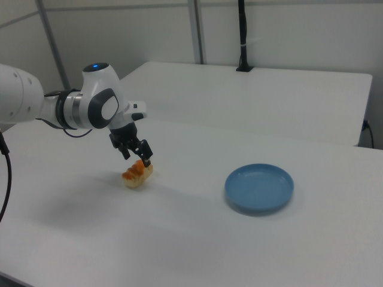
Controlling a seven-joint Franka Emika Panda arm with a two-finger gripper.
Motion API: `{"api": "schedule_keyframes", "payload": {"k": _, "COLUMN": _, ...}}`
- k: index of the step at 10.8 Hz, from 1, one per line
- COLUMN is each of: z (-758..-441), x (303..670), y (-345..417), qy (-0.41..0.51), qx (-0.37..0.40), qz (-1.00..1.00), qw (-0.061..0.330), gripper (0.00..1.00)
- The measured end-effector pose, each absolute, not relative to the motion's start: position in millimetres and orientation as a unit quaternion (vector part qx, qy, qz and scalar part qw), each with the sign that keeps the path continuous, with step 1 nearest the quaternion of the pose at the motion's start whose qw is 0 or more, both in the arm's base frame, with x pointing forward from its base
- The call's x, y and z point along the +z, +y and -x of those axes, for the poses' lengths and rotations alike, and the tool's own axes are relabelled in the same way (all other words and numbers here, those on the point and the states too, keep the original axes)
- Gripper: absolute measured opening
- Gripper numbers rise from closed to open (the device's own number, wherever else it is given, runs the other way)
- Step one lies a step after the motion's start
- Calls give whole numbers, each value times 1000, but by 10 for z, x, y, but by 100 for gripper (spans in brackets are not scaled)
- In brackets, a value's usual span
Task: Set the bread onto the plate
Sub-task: 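Close the gripper on the bread roll and lift it, then carry the held bread roll over to the blue plate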
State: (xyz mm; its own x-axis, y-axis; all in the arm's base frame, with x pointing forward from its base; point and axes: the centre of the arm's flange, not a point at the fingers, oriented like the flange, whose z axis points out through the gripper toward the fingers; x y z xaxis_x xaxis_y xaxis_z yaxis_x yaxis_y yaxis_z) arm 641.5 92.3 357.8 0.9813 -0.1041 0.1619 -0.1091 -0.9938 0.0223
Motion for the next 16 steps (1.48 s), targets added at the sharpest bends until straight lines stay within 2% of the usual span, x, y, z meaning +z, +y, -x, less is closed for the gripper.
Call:
{"api": "schedule_keyframes", "payload": {"k": 4, "z": -6424, "x": 3216, "y": 1045, "qy": -36, "qx": 80, "qz": -994, "qw": 68, "gripper": 100}}
{"api": "schedule_keyframes", "payload": {"k": 6, "z": -6436, "x": 3043, "y": 1131, "qy": -31, "qx": 85, "qz": -993, "qw": 72, "gripper": 93}}
{"api": "schedule_keyframes", "payload": {"k": 7, "z": -6442, "x": 3041, "y": 1124, "qy": -32, "qx": 86, "qz": -993, "qw": 71, "gripper": 83}}
{"api": "schedule_keyframes", "payload": {"k": 8, "z": -6460, "x": 3083, "y": 1105, "qy": -35, "qx": 90, "qz": -993, "qw": 70, "gripper": 69}}
{"api": "schedule_keyframes", "payload": {"k": 10, "z": -6538, "x": 3383, "y": 884, "qy": -59, "qx": 111, "qz": -990, "qw": 69, "gripper": 37}}
{"api": "schedule_keyframes", "payload": {"k": 11, "z": -6563, "x": 3625, "y": 621, "qy": -64, "qx": 114, "qz": -988, "qw": 77, "gripper": 33}}
{"api": "schedule_keyframes", "payload": {"k": 14, "z": -6558, "x": 4278, "y": -251, "qy": 9, "qx": 69, "qz": -991, "qw": 113, "gripper": 33}}
{"api": "schedule_keyframes", "payload": {"k": 16, "z": -6573, "x": 4558, "y": -934, "qy": 72, "qx": 67, "qz": -989, "qw": 108, "gripper": 33}}
